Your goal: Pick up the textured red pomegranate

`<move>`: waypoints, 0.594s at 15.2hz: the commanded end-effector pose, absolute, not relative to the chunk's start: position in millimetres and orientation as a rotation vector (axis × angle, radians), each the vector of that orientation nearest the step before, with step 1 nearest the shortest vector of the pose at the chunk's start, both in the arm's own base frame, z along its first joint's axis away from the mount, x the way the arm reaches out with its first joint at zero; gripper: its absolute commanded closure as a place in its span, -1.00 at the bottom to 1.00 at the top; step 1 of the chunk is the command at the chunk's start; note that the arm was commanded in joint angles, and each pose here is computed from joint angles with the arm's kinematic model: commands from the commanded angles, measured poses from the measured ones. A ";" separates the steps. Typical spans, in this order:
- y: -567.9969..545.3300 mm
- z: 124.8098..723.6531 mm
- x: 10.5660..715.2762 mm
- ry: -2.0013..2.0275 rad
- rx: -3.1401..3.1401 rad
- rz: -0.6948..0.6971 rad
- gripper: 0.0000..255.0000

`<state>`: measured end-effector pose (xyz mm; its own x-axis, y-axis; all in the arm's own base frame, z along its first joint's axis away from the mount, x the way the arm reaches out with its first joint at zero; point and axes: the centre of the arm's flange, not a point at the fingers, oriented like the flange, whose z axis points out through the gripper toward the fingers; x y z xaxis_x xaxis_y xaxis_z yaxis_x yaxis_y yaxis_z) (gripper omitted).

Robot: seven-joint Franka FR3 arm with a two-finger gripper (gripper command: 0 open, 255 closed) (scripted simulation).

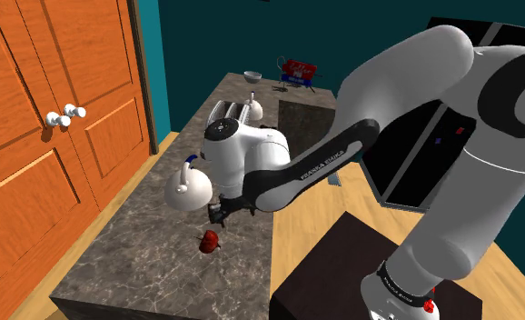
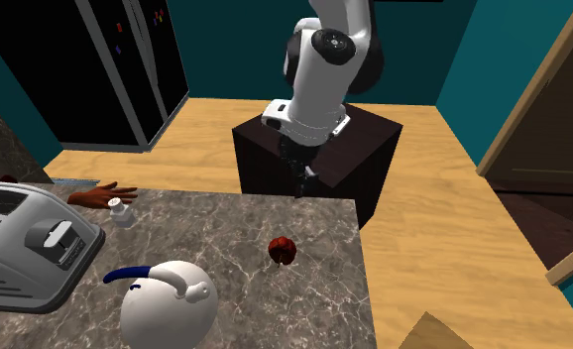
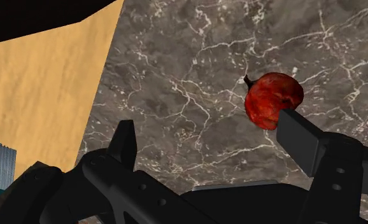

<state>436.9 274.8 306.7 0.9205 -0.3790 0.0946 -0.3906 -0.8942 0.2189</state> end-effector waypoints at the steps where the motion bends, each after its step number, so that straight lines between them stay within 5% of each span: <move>1: 287.6 284.2 452.3 -0.621 2.821 0.090 -1.00; 9: 333.8 202.8 513.2 -0.763 2.717 0.139 -1.00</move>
